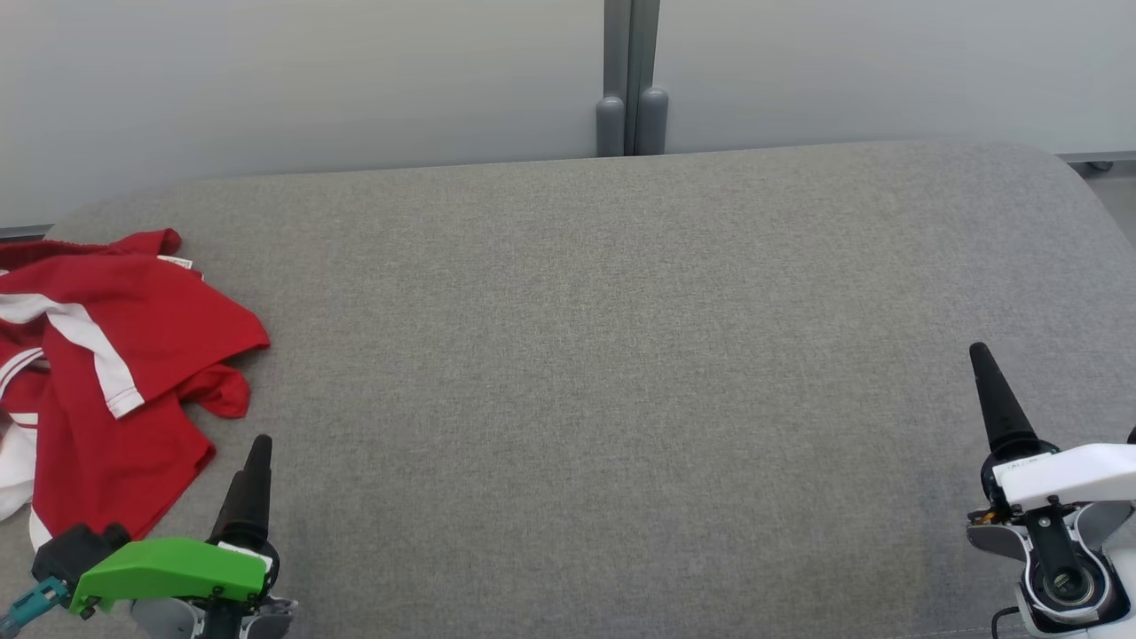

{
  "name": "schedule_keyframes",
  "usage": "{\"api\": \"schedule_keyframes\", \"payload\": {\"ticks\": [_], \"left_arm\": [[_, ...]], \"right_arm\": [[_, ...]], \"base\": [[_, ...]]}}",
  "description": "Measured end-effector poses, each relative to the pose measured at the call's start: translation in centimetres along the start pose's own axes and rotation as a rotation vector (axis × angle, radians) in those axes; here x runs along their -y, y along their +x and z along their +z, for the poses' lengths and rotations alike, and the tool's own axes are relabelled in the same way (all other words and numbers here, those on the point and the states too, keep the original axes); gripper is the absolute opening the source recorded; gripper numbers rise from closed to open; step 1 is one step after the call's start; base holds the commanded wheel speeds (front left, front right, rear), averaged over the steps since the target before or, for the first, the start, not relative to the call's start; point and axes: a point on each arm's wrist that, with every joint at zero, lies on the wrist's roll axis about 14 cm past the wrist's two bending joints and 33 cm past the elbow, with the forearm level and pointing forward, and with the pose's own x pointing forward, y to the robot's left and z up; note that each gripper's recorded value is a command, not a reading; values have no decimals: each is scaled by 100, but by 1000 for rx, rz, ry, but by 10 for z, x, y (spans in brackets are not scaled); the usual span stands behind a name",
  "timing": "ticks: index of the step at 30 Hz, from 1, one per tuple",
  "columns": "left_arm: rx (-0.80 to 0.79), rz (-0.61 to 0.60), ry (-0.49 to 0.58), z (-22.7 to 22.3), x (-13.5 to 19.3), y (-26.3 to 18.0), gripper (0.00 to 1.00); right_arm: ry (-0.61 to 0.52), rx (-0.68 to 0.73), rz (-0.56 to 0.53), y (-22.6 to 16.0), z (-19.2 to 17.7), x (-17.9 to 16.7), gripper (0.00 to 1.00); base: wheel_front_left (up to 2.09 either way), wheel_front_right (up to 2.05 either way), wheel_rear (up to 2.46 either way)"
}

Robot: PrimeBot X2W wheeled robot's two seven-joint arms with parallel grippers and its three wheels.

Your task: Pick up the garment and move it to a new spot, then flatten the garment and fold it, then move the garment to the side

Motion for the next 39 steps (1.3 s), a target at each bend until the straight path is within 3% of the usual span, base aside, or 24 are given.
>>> {"api": "schedule_keyframes", "payload": {"ticks": [39], "left_arm": [[72,-34,551,-1,16,0,100]], "right_arm": [[-631,6,56,-8,-11,-11,100]], "base": [[0,0,0]]}}
